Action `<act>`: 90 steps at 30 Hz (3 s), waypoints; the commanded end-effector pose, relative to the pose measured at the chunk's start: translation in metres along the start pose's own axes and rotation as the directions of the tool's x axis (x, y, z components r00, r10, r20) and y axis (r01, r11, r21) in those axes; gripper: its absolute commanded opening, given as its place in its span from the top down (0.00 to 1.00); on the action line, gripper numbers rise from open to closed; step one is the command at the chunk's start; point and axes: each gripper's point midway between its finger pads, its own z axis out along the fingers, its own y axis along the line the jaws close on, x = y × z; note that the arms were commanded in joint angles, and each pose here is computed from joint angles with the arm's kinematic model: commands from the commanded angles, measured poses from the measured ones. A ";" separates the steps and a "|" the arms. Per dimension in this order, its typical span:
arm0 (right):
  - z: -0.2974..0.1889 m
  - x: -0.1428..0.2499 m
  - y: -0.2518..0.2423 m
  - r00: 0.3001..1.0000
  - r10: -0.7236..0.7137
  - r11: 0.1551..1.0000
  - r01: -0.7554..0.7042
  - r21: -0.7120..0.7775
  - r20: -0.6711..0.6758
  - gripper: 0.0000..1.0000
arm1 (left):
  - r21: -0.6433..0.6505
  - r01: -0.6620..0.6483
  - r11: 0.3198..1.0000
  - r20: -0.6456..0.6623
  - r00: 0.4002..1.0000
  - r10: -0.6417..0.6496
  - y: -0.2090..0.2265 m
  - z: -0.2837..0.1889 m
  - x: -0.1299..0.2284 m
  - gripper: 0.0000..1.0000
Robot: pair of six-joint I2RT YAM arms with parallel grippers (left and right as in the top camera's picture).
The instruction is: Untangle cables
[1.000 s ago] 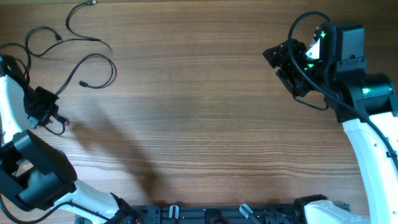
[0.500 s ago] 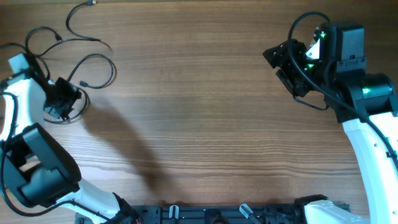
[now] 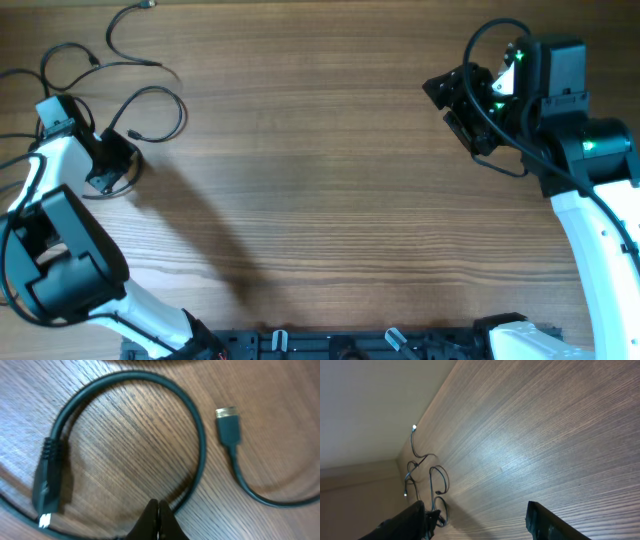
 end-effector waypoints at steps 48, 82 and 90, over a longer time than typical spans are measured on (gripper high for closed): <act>-0.025 0.027 0.003 0.954 -0.289 0.956 0.284 -0.068 -0.078 0.04 | 0.360 -0.536 0.764 0.018 0.822 0.569 -0.184 -0.195 0.178 0.00; -0.176 0.069 -0.109 0.954 -0.207 0.961 0.157 0.227 0.218 0.00 | 0.323 -0.575 0.752 0.033 0.801 0.598 -0.186 -0.193 0.185 0.00; -0.168 0.051 -0.126 0.920 -0.274 0.930 0.180 0.319 0.279 0.00 | 0.323 -0.575 0.752 0.033 0.801 0.598 -0.186 -0.193 0.185 0.00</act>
